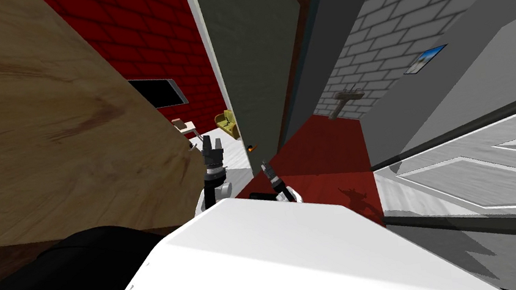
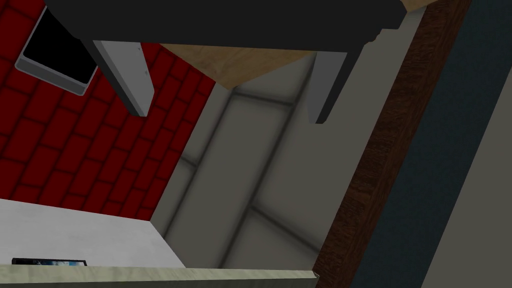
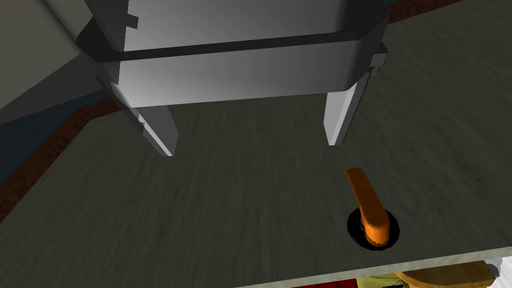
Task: Push the door open
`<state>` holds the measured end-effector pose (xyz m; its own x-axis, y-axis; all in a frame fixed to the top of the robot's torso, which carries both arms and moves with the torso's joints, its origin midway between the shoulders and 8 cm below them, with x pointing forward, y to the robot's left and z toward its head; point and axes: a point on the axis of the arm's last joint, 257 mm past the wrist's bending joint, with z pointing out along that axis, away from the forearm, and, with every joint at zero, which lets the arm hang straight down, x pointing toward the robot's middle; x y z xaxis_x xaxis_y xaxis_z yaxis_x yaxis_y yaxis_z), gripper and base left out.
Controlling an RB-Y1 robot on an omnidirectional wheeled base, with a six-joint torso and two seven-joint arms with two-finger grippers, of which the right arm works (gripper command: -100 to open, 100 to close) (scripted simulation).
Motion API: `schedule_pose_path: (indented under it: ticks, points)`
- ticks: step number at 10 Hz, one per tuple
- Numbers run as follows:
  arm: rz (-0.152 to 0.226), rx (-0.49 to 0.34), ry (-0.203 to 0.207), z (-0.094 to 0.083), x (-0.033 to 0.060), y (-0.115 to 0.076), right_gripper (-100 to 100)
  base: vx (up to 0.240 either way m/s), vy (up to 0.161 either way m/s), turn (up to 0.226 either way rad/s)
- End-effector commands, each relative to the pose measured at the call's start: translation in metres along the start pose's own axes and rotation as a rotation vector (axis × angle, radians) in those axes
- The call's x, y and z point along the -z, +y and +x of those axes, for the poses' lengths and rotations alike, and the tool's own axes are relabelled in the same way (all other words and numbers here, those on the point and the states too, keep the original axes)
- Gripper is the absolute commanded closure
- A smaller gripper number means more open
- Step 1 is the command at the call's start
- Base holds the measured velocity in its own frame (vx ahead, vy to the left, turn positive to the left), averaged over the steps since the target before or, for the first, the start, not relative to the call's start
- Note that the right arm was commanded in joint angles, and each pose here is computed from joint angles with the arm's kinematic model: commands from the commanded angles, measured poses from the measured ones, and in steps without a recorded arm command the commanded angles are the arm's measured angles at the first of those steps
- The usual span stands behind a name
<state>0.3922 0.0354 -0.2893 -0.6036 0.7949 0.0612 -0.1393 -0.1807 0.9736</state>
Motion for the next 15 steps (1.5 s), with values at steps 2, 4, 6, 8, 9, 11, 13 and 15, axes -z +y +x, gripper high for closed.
schedule_pose_path:
  ticks: [2, 4, 6, 8, 9, 11, 13, 15]
  points:
    - [0.035, 0.0, 0.036, 0.012, 0.0032, -0.018, -100, 0.115, -0.036, -0.011]
    - [0.064, 0.001, 0.065, 0.022, 0.0064, -0.031, -100, 0.137, -0.032, -0.008]
    - [0.089, 0.004, 0.092, 0.03, 0.0098, -0.042, -100, 0.169, 0.005, -0.012]
    - [0.122, 0.009, 0.125, 0.041, 0.0148, -0.057, -100, 0.153, -0.032, -0.012]
    - [0.137, 0.012, 0.14, 0.045, 0.0175, -0.063, -100, 0.181, -0.036, -0.008]
    - [0.15, 0.014, 0.153, 0.049, 0.0198, -0.069, -100, 0.099, -0.007, -0.006]
    - [0.175, 0.02, 0.18, 0.056, 0.0247, -0.08, -100, 0.108, -0.009, -0.009]
    - [0.199, 0.027, 0.204, 0.062, 0.0296, -0.089, -100, 0.133, -0.027, -0.01]
